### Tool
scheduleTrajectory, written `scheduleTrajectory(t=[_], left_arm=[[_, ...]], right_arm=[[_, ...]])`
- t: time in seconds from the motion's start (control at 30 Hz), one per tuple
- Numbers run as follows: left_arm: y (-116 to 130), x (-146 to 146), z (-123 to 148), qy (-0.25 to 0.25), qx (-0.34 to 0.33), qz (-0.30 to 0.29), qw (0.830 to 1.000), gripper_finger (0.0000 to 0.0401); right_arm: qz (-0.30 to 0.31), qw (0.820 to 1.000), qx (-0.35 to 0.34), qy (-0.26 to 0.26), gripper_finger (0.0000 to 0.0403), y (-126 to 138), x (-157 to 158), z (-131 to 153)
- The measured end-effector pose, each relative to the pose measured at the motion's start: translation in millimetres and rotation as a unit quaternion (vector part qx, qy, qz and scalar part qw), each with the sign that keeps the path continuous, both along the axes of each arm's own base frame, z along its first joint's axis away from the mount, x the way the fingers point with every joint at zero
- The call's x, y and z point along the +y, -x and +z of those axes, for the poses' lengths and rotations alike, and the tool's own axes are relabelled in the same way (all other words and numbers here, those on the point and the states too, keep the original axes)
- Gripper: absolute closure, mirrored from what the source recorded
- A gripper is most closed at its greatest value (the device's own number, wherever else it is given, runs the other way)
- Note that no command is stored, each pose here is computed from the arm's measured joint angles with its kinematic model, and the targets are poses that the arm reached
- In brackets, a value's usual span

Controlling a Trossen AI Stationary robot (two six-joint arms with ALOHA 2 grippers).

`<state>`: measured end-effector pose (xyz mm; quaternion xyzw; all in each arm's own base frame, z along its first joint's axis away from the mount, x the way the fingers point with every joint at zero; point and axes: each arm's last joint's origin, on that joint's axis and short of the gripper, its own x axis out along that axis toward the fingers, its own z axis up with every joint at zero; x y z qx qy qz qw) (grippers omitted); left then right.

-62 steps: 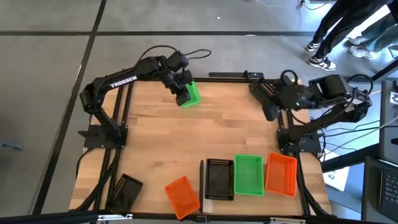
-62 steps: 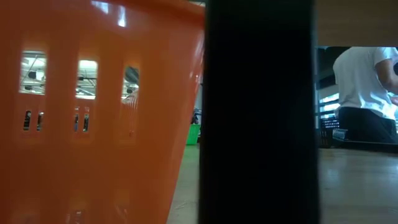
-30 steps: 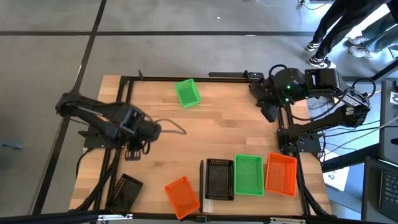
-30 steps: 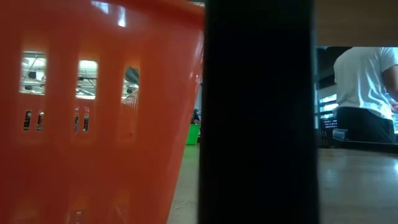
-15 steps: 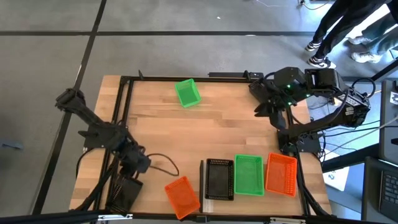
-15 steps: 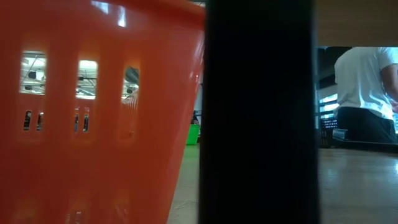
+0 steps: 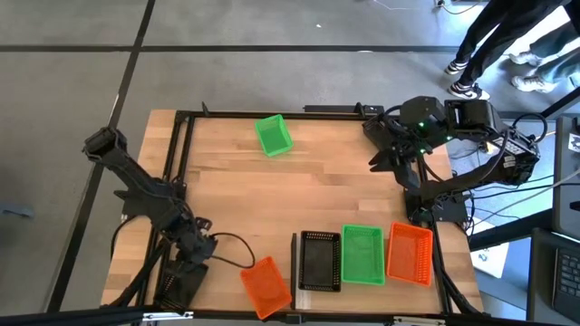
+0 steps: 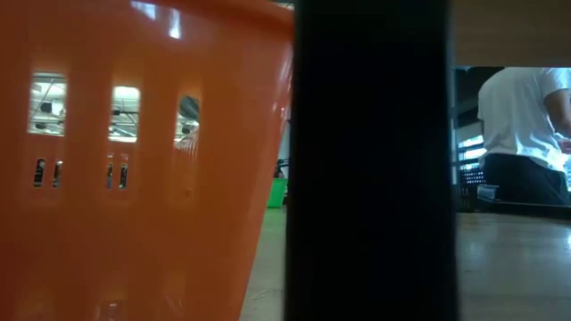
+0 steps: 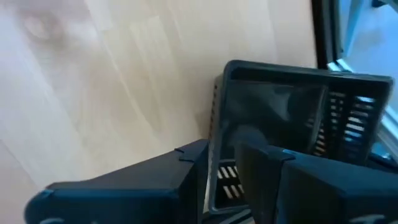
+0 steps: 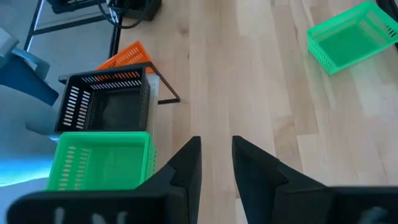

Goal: Stack baskets on shelf by color
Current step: Stack the bottom black bin on the black bin on the shelf

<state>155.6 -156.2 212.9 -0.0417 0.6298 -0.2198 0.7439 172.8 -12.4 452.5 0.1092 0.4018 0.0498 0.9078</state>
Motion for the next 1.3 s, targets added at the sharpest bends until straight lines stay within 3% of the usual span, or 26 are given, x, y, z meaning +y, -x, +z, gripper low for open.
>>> scheduleTrajectory(t=[0.63,0.97,1.3], left_arm=[[18.2,-4.5,-34.9,0.002,0.005,0.006,1.0,0.033],[16.0,-4.9,-36.1,0.017,0.031,0.131,0.991,0.033],[14.8,-6.2,-35.4,0.026,0.026,0.133,0.99,0.033]], right_arm=[[0.002,1.0,0.0,0.002,0.0316,0.1,0.0,-0.1],[0.001,1.0,0.0,0.001,0.0316,0.1,0.0,0.0],[0.001,1.0,0.0,0.001,0.0316,0.1,0.0,0.0]])
